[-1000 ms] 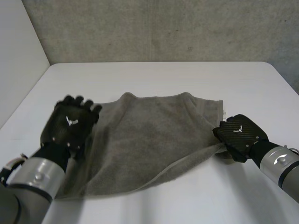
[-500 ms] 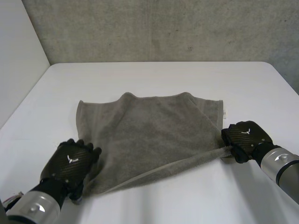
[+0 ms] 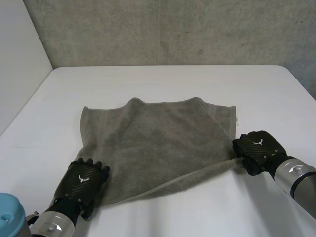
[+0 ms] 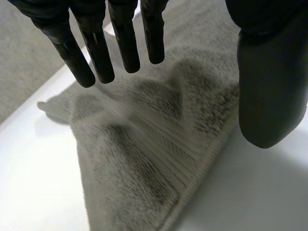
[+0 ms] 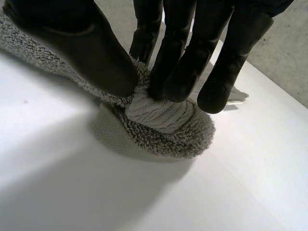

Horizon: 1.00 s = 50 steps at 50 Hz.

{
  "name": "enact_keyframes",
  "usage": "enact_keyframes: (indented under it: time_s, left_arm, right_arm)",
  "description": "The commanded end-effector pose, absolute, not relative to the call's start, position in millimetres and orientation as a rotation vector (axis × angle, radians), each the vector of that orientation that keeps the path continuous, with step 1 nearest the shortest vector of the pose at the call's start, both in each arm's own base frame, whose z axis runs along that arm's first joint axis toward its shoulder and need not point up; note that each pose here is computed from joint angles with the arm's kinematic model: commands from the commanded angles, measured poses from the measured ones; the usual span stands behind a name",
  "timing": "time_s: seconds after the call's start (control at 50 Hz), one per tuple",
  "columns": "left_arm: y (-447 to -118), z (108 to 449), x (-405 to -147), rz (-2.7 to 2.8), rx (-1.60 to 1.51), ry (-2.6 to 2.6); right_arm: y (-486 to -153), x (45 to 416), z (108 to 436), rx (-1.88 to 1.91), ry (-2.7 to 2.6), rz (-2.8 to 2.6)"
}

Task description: Fold the towel.

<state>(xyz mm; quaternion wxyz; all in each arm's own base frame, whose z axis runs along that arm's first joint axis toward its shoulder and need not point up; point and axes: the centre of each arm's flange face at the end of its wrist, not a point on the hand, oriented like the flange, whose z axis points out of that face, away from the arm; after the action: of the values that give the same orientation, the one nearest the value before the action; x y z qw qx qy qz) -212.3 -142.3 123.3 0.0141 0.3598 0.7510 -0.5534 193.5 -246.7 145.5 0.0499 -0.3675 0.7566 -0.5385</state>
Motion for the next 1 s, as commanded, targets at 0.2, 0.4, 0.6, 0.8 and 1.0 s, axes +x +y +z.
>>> enact_keyframes:
  time_s: [0.2,0.4,0.6,0.8,1.0]
  left_arm:
    - [-159.5,120.8,-214.5,-1.743,1.071,2.328]
    - [-184.4,128.1,-214.7,-1.825,0.980,2.266]
    - [-189.3,130.9,-214.4,-1.835,0.965,2.258]
    - [-194.5,206.8,-213.8,-2.158,0.834,1.995]
    - [-172.7,316.9,-207.2,-2.422,0.728,1.724]
  right_arm:
    - [-247.3,193.1,144.8,-1.118,2.308,-1.638]
    - [-248.3,191.7,144.7,-1.112,2.322,-1.644]
    - [-251.0,191.2,147.5,-1.098,2.323,-1.657]
    - [-243.9,192.1,225.0,-1.104,2.207,-1.855]
    - [-224.2,184.2,345.9,-1.059,1.975,-2.238]
